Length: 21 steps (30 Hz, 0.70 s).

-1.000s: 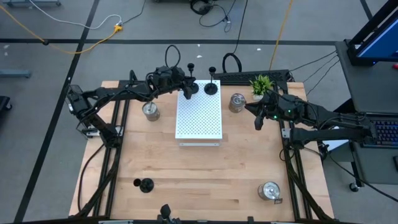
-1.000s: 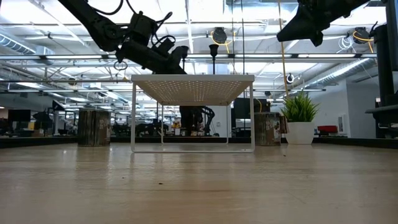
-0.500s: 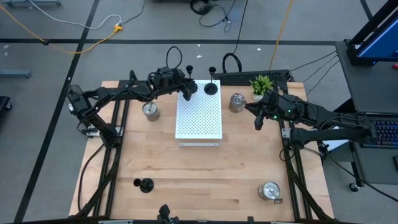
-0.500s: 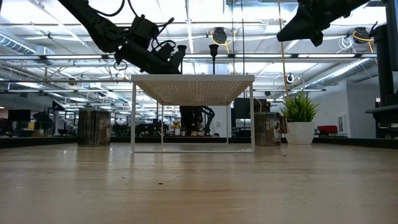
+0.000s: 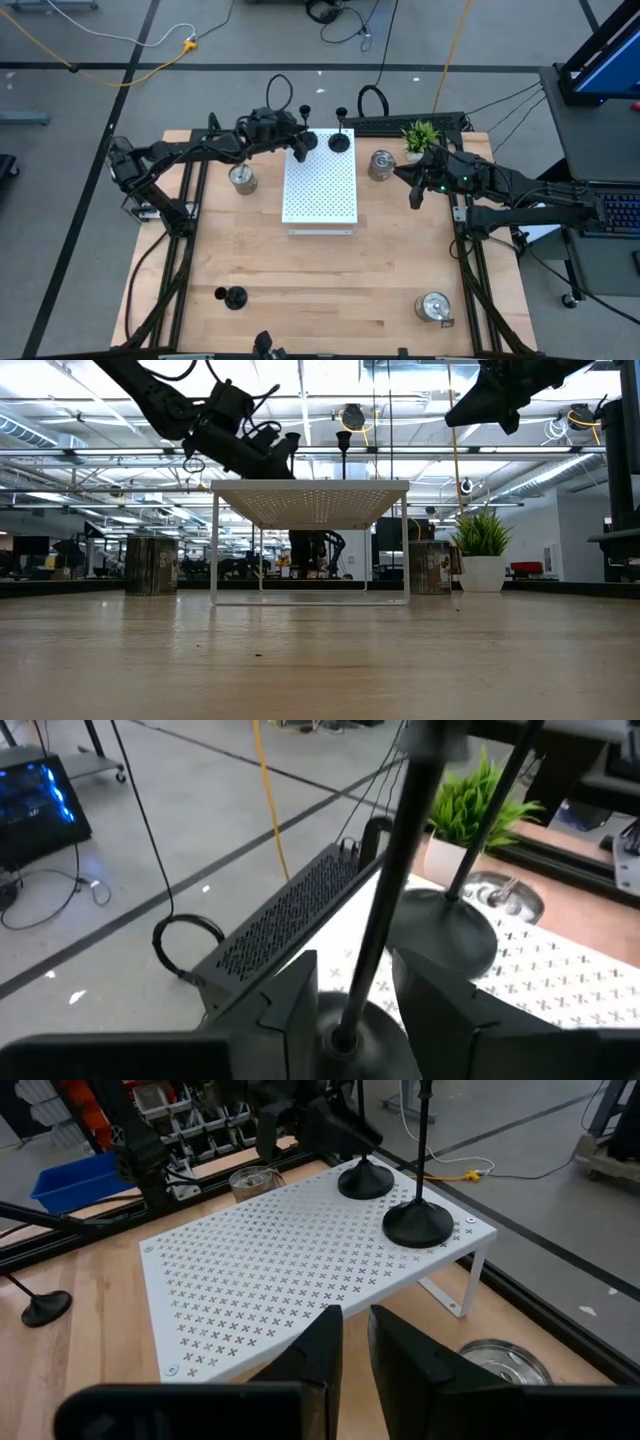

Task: Pick & Place candle stick holders
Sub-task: Put the right black candle holder on the shelf, then put the black candle holder on the shelf

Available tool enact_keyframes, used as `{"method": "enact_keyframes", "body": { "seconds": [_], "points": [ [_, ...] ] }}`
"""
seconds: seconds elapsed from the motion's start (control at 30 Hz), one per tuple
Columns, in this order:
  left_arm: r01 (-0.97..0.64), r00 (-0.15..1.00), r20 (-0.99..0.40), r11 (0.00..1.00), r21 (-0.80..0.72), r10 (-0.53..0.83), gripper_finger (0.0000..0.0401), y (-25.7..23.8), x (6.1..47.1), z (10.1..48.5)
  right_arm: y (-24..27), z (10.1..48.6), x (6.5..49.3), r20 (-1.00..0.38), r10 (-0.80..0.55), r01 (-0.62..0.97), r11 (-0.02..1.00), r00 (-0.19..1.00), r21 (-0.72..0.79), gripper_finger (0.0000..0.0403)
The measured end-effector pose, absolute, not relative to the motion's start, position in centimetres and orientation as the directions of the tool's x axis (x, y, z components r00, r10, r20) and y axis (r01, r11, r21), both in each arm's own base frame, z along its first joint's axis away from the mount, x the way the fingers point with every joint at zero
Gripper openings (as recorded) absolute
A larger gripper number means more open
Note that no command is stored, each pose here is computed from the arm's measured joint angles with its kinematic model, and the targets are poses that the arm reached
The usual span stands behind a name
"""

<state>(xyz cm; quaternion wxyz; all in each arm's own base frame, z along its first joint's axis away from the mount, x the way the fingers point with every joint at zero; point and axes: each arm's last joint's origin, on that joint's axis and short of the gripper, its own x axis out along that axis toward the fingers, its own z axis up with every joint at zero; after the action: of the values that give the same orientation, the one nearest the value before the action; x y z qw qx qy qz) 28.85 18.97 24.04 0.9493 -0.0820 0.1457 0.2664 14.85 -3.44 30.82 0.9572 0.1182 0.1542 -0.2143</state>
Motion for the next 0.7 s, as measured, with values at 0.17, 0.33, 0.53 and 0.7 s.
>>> {"method": "enact_keyframes", "body": {
  "seconds": [0.17,0.33,0.53,0.7],
  "points": [
    [-0.528,0.818,-0.314,0.846,-0.078,0.482,0.0159,18.92,28.85,24.16,-3.44,30.82,14.85,-0.346,-0.374,0.446,0.880,0.861,0.160,0.0043],
    [-0.528,0.818,-0.314,0.846,-0.078,0.482,0.0176,18.92,28.86,24.15,-3.44,30.82,14.85,-0.346,-0.374,0.447,0.880,0.861,0.160,0.0043],
    [-0.526,0.818,-0.314,0.847,-0.073,0.481,0.0193,18.90,28.87,24.15,-3.44,30.82,14.85,-0.346,-0.374,0.447,0.880,0.861,0.160,0.0043],
    [-0.526,0.818,-0.314,0.848,-0.070,0.481,0.0204,18.90,28.87,24.15,-3.44,30.82,14.85,-0.346,-0.374,0.446,0.880,0.861,0.160,0.0043]
  ]
}}
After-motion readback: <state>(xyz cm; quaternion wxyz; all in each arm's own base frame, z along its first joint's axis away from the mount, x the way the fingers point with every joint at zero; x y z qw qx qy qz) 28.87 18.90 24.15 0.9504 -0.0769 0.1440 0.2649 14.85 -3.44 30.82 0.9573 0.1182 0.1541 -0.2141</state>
